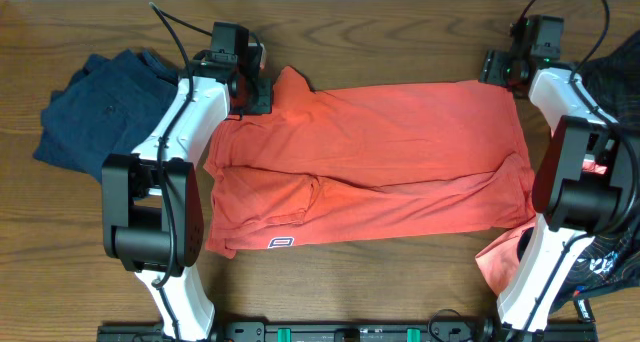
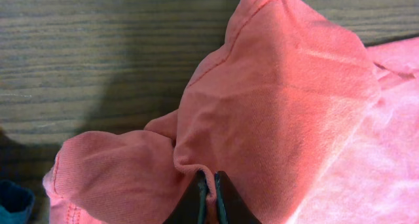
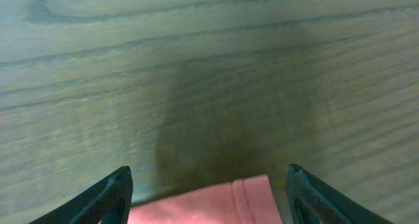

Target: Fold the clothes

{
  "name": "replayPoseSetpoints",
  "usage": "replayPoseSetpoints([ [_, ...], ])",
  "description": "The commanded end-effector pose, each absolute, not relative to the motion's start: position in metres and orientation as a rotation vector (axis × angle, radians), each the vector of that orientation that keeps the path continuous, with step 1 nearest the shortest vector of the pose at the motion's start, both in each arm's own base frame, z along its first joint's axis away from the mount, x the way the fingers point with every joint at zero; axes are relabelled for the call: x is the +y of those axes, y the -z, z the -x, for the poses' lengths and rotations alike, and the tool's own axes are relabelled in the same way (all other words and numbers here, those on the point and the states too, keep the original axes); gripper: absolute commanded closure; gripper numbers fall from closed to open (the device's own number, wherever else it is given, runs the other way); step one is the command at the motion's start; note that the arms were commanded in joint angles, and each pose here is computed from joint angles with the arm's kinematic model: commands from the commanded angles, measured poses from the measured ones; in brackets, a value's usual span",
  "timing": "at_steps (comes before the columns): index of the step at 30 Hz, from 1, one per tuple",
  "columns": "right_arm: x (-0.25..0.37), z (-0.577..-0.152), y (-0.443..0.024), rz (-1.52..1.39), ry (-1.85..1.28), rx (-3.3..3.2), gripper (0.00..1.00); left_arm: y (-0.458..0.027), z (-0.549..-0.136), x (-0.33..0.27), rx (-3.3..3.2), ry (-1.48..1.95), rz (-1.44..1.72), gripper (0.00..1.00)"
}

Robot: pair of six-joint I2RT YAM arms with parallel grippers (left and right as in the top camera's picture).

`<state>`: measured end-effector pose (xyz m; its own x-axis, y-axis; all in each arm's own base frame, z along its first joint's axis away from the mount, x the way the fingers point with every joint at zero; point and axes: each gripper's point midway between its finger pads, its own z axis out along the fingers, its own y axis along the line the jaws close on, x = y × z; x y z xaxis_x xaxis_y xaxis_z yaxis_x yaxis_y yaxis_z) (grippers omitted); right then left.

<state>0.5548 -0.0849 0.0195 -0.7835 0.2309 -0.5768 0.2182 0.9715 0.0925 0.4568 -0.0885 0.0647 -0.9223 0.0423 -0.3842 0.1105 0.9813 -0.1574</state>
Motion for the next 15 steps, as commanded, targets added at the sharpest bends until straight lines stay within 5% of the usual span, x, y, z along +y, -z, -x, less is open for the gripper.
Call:
replayPoseSetpoints([
  [1,-0.090,-0.563,-0.008,-0.338,-0.001,2.487,0.27,-0.081,-0.460,-0.089,2.707,0.261,-0.114,0.94],
  [5,-0.090,-0.563,0.008,-0.348,0.000,2.504,0.34,-0.081,-0.460,-0.089,2.708,0.261,-0.114,0.94],
  [7,-0.090,-0.558,0.013,-0.353,-0.001,2.527,0.55,-0.081,-0.460,-0.089,2.708,0.261,-0.114,0.94],
  [9,-0.089,-0.554,0.016,-0.357,0.000,2.548,0.94,-0.080,-0.458,-0.089,2.715,0.261,-0.113,0.94],
  [15,-0.109,-0.538,-0.006,-0.425,0.086,2.574,0.99,-0.075,-0.446,-0.087,2.769,0.256,-0.109,0.94],
])
